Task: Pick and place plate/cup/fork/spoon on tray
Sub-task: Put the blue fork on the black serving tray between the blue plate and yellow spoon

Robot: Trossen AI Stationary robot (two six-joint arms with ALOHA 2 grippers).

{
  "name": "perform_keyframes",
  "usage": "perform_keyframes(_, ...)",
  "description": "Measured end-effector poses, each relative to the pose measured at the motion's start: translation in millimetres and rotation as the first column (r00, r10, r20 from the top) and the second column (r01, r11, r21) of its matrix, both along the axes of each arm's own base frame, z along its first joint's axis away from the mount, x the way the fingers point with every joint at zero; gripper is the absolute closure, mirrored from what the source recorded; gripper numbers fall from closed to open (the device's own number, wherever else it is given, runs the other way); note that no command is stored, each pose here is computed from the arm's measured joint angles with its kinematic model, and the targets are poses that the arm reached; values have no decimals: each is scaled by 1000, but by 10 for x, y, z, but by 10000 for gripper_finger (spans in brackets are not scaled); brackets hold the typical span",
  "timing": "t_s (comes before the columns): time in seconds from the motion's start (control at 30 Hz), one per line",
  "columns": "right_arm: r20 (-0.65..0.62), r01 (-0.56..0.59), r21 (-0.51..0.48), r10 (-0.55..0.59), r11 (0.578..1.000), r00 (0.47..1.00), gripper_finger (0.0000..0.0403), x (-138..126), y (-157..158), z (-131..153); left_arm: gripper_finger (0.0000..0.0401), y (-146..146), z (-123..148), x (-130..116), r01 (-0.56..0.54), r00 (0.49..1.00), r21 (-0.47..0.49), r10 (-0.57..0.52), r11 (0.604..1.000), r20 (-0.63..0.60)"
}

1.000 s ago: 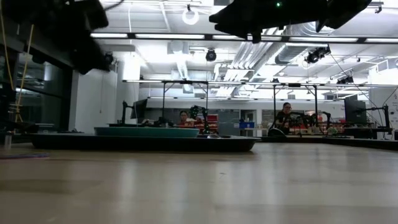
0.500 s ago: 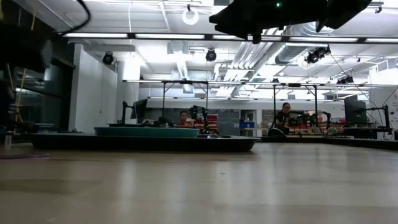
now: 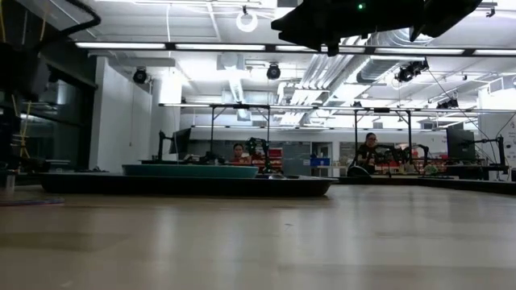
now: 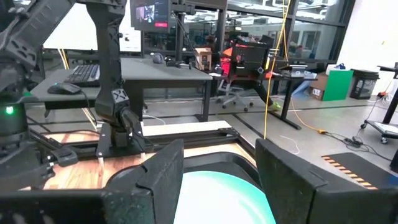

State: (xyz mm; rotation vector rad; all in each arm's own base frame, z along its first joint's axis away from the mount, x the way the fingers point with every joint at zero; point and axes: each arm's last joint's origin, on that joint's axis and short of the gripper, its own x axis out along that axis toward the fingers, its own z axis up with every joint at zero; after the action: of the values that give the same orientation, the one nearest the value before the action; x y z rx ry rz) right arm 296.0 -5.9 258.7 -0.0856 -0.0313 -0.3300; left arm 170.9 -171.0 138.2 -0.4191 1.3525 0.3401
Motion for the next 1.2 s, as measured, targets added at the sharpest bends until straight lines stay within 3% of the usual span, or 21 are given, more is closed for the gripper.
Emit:
perform_keyframes(0.27, -6, 0, 0, 0, 1000, 1000, 213, 0, 0, -5, 247, -24, -71, 13, 11, 999, 8, -10, 1000, -44)
perform_keyframes(0.37, -6, 0, 0, 0, 1000, 1000, 213, 0, 0, -5, 278, -10, -76, -1, 44, 997, 25, -43, 999, -61)
perform_keyframes(0.53, -6, 0, 0, 0, 1000, 1000, 213, 0, 0, -5, 381, 62, -66, -6, 104, 991, 74, -97, 992, -94)
perform_keyframes(0.7, -6, 0, 0, 0, 1000, 1000, 213, 0, 0, -5, 387, 183, 25, -5, 151, 987, 110, -143, 982, -78)
perform_keyframes(1.0, 11, -44, 46, 43, 998, 999, 213, 4, 11, -5, 397, 418, 612, -51, 120, 960, 127, -148, 985, 239)
perform_keyframes(1.2, 32, -86, 105, 83, 991, 996, 213, 7, 22, -4, 398, 740, 871, 4, 75, 903, 292, -189, 954, 385)
